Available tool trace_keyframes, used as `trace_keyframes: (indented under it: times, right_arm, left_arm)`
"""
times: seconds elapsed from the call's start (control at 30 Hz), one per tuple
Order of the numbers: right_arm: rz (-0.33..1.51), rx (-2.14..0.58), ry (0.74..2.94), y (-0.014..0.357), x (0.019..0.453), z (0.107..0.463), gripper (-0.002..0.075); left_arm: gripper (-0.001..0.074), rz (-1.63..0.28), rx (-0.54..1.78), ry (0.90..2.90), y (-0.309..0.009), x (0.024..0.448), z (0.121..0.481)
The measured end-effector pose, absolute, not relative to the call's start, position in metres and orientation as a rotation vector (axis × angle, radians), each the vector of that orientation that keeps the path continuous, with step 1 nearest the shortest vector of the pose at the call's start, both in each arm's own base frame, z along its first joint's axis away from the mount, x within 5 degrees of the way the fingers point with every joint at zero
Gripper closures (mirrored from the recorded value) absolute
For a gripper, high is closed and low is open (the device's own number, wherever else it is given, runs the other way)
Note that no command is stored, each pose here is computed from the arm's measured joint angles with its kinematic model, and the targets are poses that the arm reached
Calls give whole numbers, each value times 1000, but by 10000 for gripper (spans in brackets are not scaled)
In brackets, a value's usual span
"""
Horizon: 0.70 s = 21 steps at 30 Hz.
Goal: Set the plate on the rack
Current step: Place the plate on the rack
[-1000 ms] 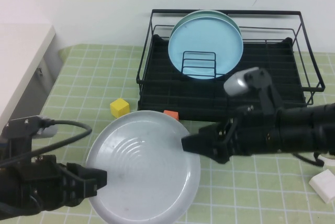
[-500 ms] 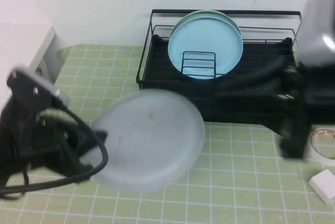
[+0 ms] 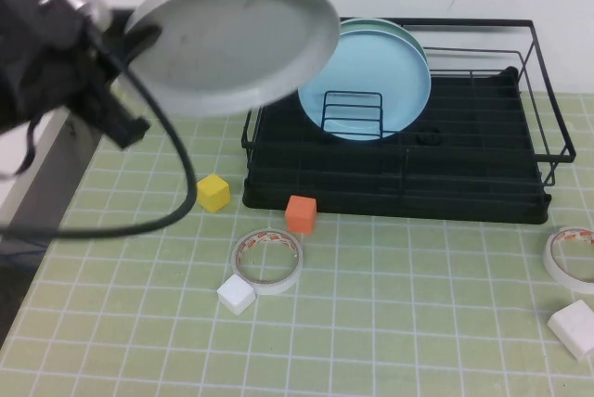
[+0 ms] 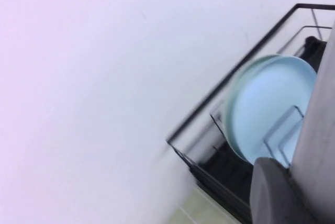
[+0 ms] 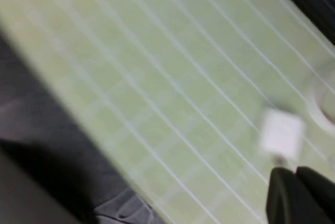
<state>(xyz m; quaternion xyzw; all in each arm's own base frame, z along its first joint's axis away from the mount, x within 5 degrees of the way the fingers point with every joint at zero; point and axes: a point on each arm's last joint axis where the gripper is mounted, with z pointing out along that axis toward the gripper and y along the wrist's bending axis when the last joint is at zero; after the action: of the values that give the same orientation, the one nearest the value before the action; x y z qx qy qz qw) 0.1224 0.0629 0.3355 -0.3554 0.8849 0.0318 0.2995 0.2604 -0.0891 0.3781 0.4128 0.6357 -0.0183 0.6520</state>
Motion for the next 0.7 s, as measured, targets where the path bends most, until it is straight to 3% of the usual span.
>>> trace_keyframes:
  times: [0.17, 0.43, 0.7]
  right_arm:
    - [2, -747, 2371, 45, 109, 303, 720]
    - [-9, -726, 2441, 40, 100, 252, 721]
    - [-22, -715, 2434, 39, 101, 250, 721]
  left_arm:
    - [664, 50, 1082, 1321, -101, 299, 378]
    - [664, 55, 1208, 1213, -123, 355, 365]
    - [664, 72, 1267, 1180, -172, 409, 340]
